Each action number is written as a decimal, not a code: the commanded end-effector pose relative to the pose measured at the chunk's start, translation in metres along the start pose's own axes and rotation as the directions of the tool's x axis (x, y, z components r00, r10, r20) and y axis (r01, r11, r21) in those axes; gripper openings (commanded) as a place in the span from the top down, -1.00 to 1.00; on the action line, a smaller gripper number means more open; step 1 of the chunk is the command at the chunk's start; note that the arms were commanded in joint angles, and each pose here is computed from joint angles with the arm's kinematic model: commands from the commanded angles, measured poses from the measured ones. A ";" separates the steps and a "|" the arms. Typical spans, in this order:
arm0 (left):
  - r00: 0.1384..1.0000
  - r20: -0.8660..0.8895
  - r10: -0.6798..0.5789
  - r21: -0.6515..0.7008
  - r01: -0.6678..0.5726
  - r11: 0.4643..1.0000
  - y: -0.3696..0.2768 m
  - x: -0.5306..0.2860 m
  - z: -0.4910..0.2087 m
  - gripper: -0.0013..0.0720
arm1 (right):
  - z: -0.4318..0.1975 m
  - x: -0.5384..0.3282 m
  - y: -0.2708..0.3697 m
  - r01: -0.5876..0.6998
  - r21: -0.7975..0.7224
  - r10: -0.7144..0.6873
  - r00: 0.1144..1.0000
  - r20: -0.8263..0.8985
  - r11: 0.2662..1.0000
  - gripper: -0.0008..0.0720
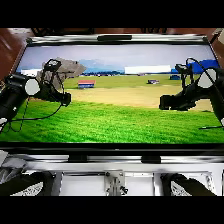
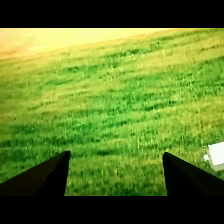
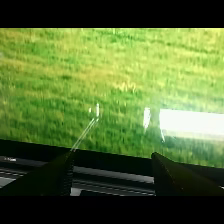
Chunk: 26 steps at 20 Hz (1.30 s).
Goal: Fold the shirts.
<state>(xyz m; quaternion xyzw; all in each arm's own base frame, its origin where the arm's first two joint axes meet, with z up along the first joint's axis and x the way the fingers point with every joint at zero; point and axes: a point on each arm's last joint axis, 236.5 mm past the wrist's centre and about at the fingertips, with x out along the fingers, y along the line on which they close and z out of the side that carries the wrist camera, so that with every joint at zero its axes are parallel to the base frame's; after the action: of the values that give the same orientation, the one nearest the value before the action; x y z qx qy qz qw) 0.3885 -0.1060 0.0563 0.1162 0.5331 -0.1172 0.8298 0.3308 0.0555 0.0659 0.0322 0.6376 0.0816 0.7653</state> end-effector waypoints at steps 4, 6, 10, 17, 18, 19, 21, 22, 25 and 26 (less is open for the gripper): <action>1.000 0.001 0.000 0.000 0.000 1.000 0.000 0.000 0.000 -0.86 | 0.000 0.000 0.000 -0.001 -0.001 0.001 1.000 0.000 1.000 -0.65; 1.000 0.001 0.000 0.000 0.000 1.000 0.000 0.000 0.000 -0.86 | 0.000 0.000 0.000 -0.001 -0.001 0.001 1.000 0.000 1.000 -0.65; 1.000 0.001 0.000 0.000 0.000 1.000 0.000 0.000 0.000 -0.86 | 0.000 0.000 0.000 -0.001 -0.001 0.001 1.000 0.000 1.000 -0.65; 1.000 0.020 -0.006 -0.006 0.006 1.000 -0.001 0.001 0.005 -0.86 | 0.009 0.000 0.000 0.000 -0.001 0.000 0.999 0.037 1.000 -0.65; 0.998 0.064 -0.004 -0.006 0.004 1.000 -0.001 0.002 0.016 -0.86 | 0.013 0.000 0.001 -0.003 0.003 0.003 0.999 0.054 1.000 -0.65; 0.996 0.094 -0.003 -0.006 0.004 1.000 -0.001 0.004 0.024 -0.86 | 0.016 -0.001 0.003 -0.012 0.005 0.012 0.998 0.067 1.000 -0.65; 0.992 0.126 -0.003 -0.006 0.004 1.000 -0.001 0.010 0.033 -0.86 | 0.016 -0.001 0.006 -0.023 0.006 0.023 0.997 0.069 1.000 -0.65; 0.988 0.156 -0.001 -0.001 0.002 1.000 -0.001 0.015 0.042 -0.86 | 0.018 -0.001 0.006 -0.023 0.006 0.023 0.997 0.078 1.000 -0.65; 0.992 0.121 0.032 -0.048 -0.027 0.998 0.026 0.042 0.064 -0.86 | 0.030 -0.002 0.006 -0.025 0.006 0.024 0.992 0.127 1.000 -0.65; 0.992 0.114 0.054 -0.075 -0.045 0.996 0.045 0.049 0.076 -0.86 | 0.032 -0.002 0.006 -0.025 0.006 0.024 0.991 0.135 1.000 -0.65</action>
<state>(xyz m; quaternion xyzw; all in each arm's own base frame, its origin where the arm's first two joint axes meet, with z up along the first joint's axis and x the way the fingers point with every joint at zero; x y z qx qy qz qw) 0.4512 -0.1092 0.0514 0.1018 0.4846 -0.1087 0.8619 0.3525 0.0610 0.0719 0.0446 0.6001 0.0852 0.7941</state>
